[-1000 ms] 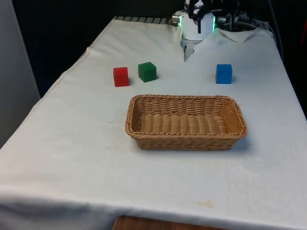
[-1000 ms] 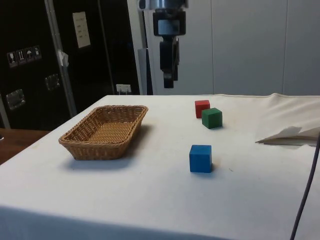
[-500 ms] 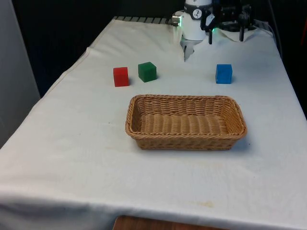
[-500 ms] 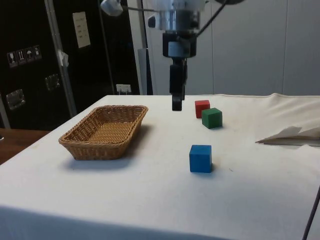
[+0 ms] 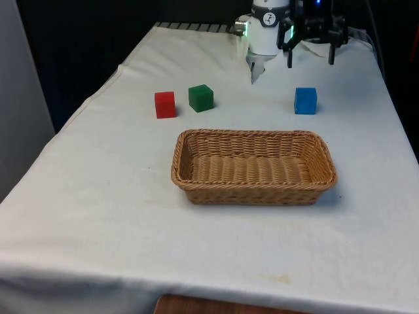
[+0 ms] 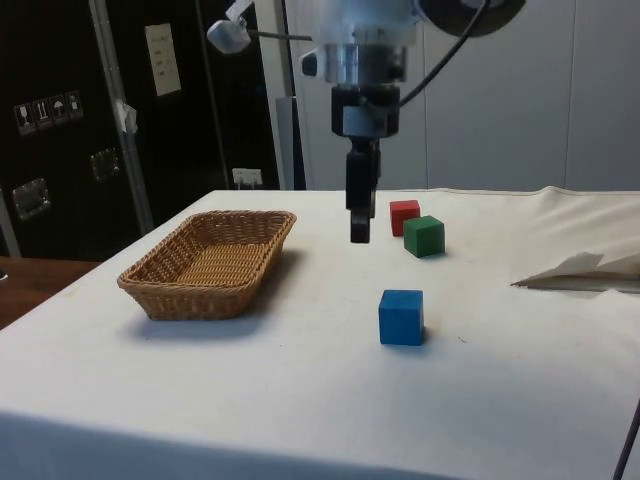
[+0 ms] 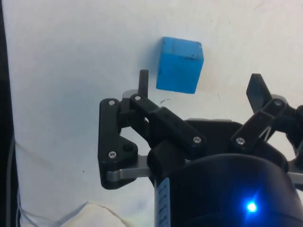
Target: Pick up exactly two blocks and place them into the basket.
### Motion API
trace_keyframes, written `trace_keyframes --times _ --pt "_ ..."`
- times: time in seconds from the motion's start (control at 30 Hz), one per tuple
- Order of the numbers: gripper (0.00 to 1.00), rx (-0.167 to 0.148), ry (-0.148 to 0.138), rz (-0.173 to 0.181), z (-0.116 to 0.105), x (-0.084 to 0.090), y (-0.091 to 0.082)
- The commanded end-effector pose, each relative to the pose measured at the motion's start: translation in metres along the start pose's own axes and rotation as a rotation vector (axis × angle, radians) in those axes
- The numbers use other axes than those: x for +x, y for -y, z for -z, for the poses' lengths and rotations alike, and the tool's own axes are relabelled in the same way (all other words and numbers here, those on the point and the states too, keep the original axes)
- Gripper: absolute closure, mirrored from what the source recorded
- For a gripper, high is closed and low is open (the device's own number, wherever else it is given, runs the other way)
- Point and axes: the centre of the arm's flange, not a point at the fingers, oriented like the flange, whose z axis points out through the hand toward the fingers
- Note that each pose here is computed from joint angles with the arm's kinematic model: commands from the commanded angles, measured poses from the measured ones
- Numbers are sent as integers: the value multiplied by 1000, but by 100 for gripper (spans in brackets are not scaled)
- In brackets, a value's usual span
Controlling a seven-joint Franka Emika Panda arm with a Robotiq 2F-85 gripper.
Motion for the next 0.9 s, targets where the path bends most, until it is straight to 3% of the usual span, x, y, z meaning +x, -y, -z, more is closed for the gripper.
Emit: trace_keyframes --times 0.0,0.1,0.33,0.63,0.87 --pt "0 3 -5 -1 -3 -3 3" --pt "0 -1 8 2 -5 -5 1" --pt "0 -10 22 -5 -37 -37 10" --pt "0 -28 31 -9 -49 -42 10" --pt "0 -25 29 -10 -50 -44 12"
